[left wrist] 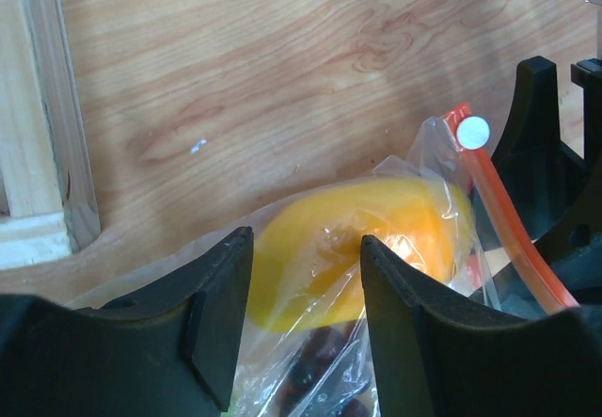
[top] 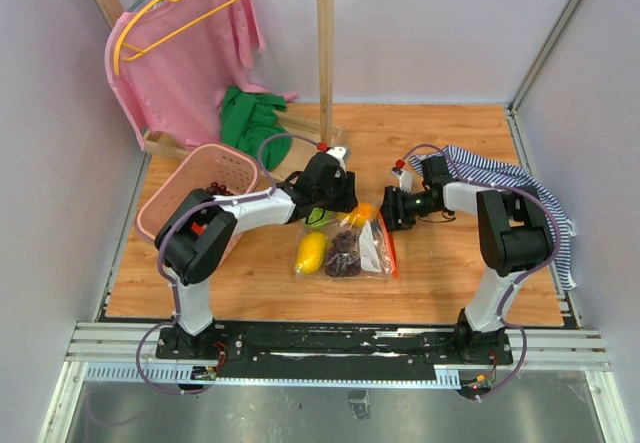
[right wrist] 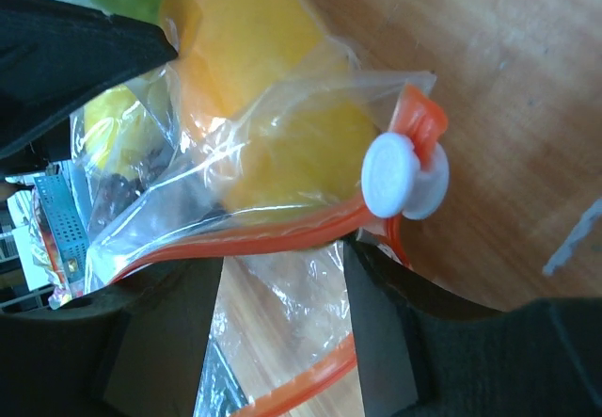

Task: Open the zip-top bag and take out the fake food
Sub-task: Pick up the fake fruit from the zipper food storage bag.

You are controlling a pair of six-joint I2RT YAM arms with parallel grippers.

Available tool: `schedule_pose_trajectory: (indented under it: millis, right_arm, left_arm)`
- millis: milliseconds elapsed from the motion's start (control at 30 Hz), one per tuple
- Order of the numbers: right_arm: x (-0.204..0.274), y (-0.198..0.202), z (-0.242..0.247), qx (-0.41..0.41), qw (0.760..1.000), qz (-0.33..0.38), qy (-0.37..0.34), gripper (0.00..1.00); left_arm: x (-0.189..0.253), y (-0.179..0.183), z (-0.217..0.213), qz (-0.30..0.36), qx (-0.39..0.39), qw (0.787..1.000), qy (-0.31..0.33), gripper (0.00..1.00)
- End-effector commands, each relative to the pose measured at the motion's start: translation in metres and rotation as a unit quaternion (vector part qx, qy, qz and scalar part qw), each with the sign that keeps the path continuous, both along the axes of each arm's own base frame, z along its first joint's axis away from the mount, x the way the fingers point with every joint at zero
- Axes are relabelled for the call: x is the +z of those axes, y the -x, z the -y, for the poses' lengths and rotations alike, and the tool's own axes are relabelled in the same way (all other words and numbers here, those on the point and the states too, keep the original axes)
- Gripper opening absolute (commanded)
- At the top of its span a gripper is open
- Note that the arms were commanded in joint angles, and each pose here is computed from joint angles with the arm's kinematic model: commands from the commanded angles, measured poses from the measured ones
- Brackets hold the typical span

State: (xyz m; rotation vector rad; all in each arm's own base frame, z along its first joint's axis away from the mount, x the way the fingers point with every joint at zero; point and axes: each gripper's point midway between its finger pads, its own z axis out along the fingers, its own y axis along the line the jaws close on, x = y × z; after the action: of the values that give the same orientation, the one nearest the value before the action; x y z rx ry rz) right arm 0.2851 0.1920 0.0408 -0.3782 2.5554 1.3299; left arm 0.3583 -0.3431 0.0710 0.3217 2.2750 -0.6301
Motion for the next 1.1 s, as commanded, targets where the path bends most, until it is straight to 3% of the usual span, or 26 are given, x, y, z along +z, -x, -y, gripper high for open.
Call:
schedule_pose_trajectory:
  millis: [0,300,667,1067]
  right_arm:
    - [0.008,-0.029,-0.006,-0.021,0.999,0.010,-0.031,0.56]
    - [0.006,-0.049,-0.013,-0.042,0.998,0.013,-0.049,0.60]
    - [0.025,-0.053,-0.031,-0.029,0.995,0.041,-0.089,0.64]
    - [-0.001,-0.043,-0.030,-0.014,0.999,0.013,-0.032,0.65]
  left_arm:
    - [-0.037,0.005,-0.013,-0.028,-0.009,0.998,-0.051,0.54]
    - [-0.063,0.020,-0.015,-0.060,-0.027,0.996,-0.057,0.48]
    - [-0.062,0.032,-0.001,-0.080,-0.062,0.995,-0.021,0.45]
    - [-0.049,0.037,0.020,-0.093,-0.089,0.991,0.030,0.44]
